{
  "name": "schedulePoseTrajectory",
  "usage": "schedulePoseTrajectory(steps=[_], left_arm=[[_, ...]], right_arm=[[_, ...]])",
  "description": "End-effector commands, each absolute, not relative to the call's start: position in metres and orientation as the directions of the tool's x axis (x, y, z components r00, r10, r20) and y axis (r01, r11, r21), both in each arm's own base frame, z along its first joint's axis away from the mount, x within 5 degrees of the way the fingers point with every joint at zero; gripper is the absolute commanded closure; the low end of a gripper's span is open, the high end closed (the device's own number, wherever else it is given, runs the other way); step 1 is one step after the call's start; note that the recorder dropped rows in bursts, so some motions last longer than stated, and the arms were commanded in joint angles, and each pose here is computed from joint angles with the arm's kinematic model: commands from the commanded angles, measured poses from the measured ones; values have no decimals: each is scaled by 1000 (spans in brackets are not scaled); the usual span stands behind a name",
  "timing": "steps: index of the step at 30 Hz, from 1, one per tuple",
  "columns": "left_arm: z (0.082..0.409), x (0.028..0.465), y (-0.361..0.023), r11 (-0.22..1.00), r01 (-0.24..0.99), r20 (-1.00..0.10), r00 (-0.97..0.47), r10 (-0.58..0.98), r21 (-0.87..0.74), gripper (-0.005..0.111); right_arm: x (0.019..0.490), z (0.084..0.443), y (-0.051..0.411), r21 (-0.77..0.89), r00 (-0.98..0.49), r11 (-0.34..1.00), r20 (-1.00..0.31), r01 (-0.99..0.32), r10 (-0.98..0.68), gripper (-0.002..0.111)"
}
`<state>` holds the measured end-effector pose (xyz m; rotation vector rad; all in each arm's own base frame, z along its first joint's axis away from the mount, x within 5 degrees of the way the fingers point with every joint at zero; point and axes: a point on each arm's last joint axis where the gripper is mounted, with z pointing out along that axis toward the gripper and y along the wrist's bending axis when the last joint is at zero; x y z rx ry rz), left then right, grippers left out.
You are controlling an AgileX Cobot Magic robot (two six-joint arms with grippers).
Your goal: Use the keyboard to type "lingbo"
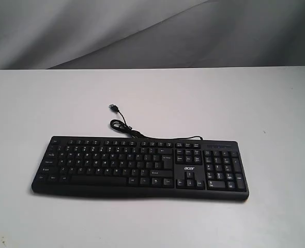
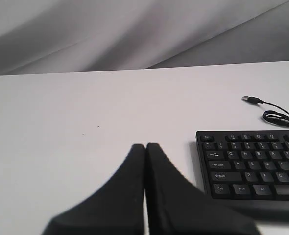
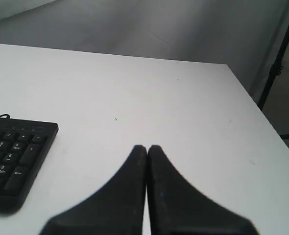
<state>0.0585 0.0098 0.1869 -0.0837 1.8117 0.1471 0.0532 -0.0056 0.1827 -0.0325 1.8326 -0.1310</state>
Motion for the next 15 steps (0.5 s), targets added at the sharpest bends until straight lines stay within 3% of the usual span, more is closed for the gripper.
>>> schedulePoseTrajectory(steps=[1,5,15], left_arm=[[186,59,10,990,-134,-969,-246,16,50,106],[186,59,10,990,-134,-969,-246,16,50,106],[186,59,10,990,-134,-969,-246,16,50,106]], right_arm=[[53,182,-6,-108,-267,993,-959,52,-90,108],[54,185,-7,-201,-233,978,-955,51,-184,108],[54,186,-7,-198,-222,979,-958,53,-182,108]])
